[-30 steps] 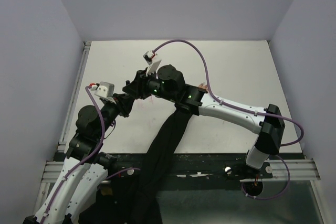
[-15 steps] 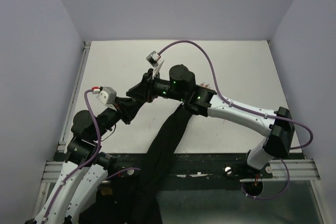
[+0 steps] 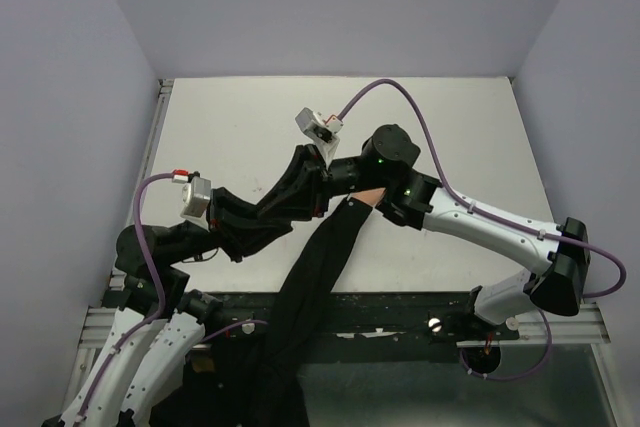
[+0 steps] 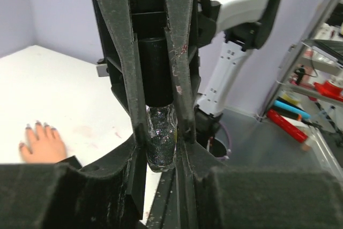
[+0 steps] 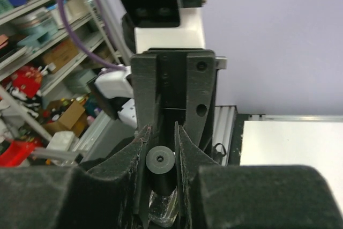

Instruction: Paint the nails

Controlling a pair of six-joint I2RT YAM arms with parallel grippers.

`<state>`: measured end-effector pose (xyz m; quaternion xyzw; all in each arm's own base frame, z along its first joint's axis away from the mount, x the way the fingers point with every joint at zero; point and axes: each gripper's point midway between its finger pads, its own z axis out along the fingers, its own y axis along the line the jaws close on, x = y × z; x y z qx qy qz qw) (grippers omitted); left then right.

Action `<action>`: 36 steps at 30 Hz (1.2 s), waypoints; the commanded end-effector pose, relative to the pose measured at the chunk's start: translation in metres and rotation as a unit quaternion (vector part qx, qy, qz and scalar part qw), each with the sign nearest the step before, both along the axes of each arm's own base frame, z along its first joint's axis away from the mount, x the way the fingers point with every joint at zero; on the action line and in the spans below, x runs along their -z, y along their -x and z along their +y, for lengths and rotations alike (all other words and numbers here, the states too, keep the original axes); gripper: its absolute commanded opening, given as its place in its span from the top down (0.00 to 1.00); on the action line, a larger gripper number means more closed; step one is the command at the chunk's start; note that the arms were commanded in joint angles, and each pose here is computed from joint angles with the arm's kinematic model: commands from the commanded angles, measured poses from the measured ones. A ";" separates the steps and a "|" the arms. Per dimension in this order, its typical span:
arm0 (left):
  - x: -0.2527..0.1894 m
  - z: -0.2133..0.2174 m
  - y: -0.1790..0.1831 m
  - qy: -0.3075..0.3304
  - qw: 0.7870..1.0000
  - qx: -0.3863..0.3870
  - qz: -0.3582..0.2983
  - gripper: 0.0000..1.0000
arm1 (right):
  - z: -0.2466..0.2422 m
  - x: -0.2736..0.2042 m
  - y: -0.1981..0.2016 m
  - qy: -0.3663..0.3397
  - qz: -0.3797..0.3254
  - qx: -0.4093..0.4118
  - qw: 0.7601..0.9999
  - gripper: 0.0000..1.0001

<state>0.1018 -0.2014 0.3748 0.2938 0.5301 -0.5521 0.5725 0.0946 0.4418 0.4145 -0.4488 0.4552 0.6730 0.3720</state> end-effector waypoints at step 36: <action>0.018 0.044 -0.088 -0.042 0.964 -0.264 -0.014 1.00 | -0.037 -0.001 -0.065 -0.004 0.015 0.281 0.960 0.15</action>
